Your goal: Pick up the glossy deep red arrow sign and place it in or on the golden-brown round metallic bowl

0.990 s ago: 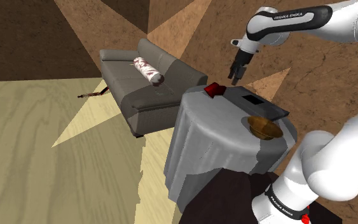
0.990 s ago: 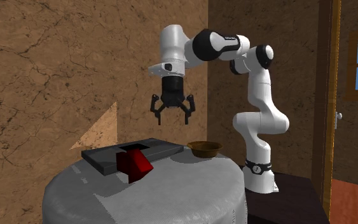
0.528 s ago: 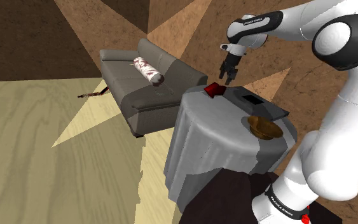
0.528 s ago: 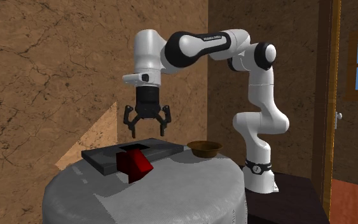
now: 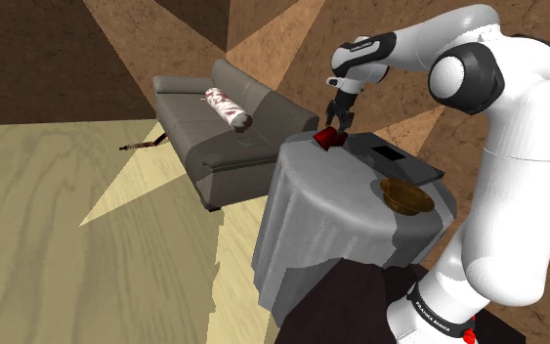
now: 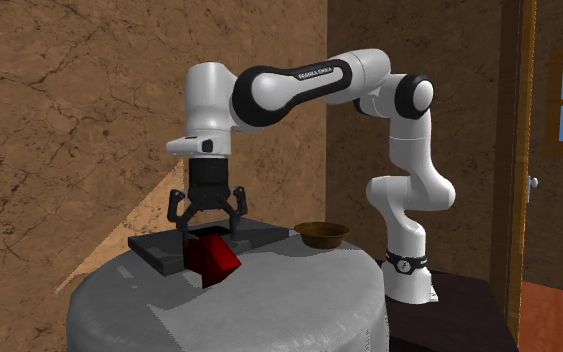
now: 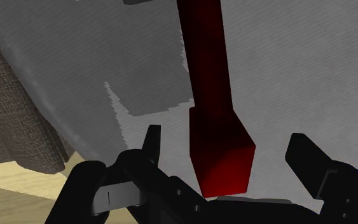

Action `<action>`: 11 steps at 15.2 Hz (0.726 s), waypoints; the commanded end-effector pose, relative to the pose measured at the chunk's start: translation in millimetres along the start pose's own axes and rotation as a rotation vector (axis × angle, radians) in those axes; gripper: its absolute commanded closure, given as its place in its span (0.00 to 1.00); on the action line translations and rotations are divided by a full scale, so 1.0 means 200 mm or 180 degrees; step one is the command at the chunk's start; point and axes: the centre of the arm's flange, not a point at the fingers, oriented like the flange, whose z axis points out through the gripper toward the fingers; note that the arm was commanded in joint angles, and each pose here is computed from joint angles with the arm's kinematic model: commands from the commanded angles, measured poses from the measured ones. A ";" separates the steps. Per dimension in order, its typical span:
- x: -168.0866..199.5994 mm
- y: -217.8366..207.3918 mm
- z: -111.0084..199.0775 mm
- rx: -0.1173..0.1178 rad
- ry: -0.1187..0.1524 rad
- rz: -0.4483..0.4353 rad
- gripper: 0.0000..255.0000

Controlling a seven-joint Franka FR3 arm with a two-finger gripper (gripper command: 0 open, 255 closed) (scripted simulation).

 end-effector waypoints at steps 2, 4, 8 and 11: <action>0.01 0.00 0.08 -0.0001 -0.0001 -0.0005 0.00; 0.01 0.00 0.09 -0.0001 -0.0001 -0.0005 0.00; 0.01 0.00 0.09 -0.0001 -0.0001 -0.0005 0.00; 0.01 0.00 0.09 -0.0001 -0.0001 -0.0005 0.00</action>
